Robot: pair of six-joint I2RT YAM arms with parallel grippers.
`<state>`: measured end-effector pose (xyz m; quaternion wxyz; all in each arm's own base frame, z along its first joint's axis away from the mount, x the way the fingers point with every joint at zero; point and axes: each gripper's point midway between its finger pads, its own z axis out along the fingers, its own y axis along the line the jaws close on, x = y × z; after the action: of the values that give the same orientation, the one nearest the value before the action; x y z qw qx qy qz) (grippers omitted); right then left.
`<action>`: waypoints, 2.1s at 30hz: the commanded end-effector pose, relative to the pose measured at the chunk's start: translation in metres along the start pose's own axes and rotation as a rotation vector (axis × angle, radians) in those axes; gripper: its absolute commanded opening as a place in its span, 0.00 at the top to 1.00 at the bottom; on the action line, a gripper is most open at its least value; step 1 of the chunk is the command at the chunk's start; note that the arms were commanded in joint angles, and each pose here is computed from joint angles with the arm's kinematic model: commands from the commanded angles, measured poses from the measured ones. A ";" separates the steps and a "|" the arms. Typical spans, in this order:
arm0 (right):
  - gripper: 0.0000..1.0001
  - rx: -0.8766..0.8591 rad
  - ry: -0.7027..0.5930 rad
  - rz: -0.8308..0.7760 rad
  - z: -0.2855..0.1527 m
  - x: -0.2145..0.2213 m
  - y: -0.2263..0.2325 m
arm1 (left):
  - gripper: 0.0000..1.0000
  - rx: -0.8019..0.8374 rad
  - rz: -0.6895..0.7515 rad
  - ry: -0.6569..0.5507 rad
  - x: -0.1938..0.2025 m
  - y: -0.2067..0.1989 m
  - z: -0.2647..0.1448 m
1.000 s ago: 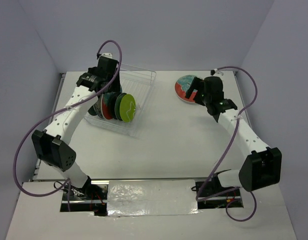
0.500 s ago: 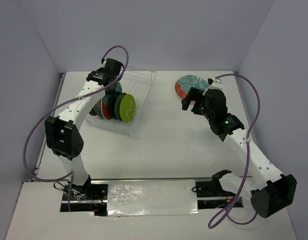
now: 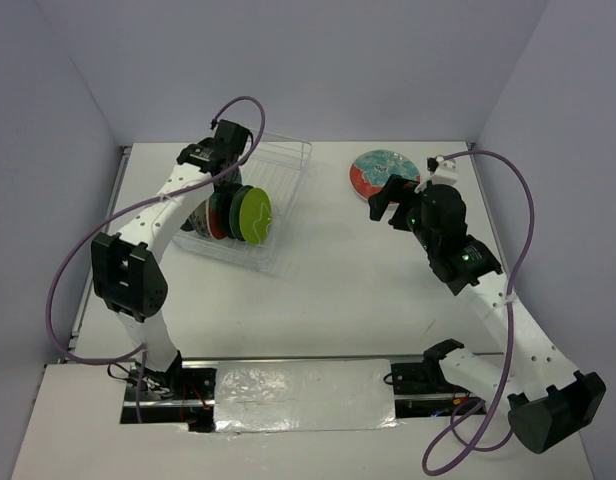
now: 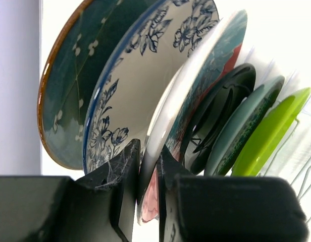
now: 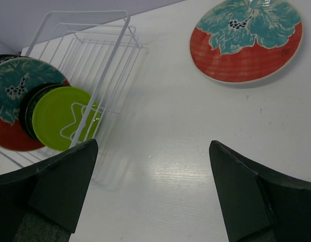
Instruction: Unload the plates from the dish rack
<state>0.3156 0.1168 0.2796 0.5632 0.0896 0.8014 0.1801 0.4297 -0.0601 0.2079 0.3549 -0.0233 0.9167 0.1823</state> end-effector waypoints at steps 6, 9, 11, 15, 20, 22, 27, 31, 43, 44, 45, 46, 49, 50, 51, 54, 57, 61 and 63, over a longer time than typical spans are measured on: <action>0.02 -0.012 -0.038 0.010 -0.010 -0.011 0.005 | 1.00 -0.107 -0.005 -0.158 -0.043 0.045 -0.053; 0.01 -0.017 -0.041 0.012 -0.011 -0.013 0.007 | 1.00 -0.119 -0.022 -0.196 -0.057 0.055 -0.071; 0.01 -0.018 -0.039 0.012 -0.012 -0.014 0.007 | 1.00 -0.129 -0.028 -0.222 -0.066 0.064 -0.085; 0.01 -0.021 -0.045 0.015 -0.015 -0.017 0.008 | 1.00 -0.126 -0.035 -0.272 -0.080 0.072 -0.110; 0.00 -0.036 -0.060 0.013 -0.019 -0.026 0.013 | 1.00 -0.089 -0.071 -0.342 -0.094 0.079 -0.146; 0.00 -0.088 -0.055 0.010 -0.020 -0.025 0.022 | 1.00 -0.064 -0.104 -0.381 -0.101 0.084 -0.164; 0.00 -0.477 -0.038 -0.058 -0.028 -0.018 0.087 | 1.00 0.280 -0.229 -0.507 -0.108 0.070 -0.230; 0.00 -0.734 0.030 -0.064 -0.036 -0.008 0.128 | 1.00 0.744 -0.260 -0.595 -0.089 0.017 -0.280; 0.01 -0.917 0.086 -0.060 -0.044 0.008 0.147 | 1.00 1.471 -0.377 -0.748 -0.052 -0.030 -0.377; 0.04 -0.931 0.093 -0.060 -0.047 0.009 0.146 | 1.00 1.478 -0.379 -0.741 -0.050 -0.032 -0.374; 0.20 -0.938 0.096 -0.055 -0.047 0.009 0.145 | 1.00 1.486 -0.386 -0.742 -0.050 -0.033 -0.375; 0.28 -0.941 0.105 -0.049 -0.048 0.012 0.143 | 1.00 1.482 -0.393 -0.756 -0.051 -0.031 -0.374; 0.69 -0.959 0.117 -0.007 -0.049 0.011 0.134 | 1.00 1.459 -0.397 -0.765 -0.052 -0.031 -0.369; 0.78 -0.958 0.112 0.008 -0.050 0.009 0.131 | 1.00 1.431 -0.410 -0.754 -0.054 -0.032 -0.362; 0.95 -0.948 0.103 0.033 -0.048 0.004 0.125 | 0.90 1.402 -0.407 -0.756 -0.055 -0.032 -0.357; 1.00 -0.859 0.096 0.088 -0.033 0.001 0.103 | 0.39 1.238 -0.445 -0.700 -0.058 -0.029 -0.324; 1.00 -0.722 0.075 0.176 -0.010 -0.008 0.071 | 0.00 1.011 -0.483 -0.604 -0.054 -0.018 -0.281; 1.00 -0.458 0.004 0.334 0.030 -0.036 0.005 | 0.00 0.794 -0.445 -0.535 -0.041 0.001 -0.248; 1.00 -0.336 -0.017 0.416 0.055 -0.045 -0.027 | 0.00 0.711 -0.392 -0.503 -0.027 0.009 -0.234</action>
<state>0.3405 0.1303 0.2455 0.4510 0.0790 0.7673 0.4491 0.2945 -0.1687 0.4179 0.5864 -0.0174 0.7446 -0.3185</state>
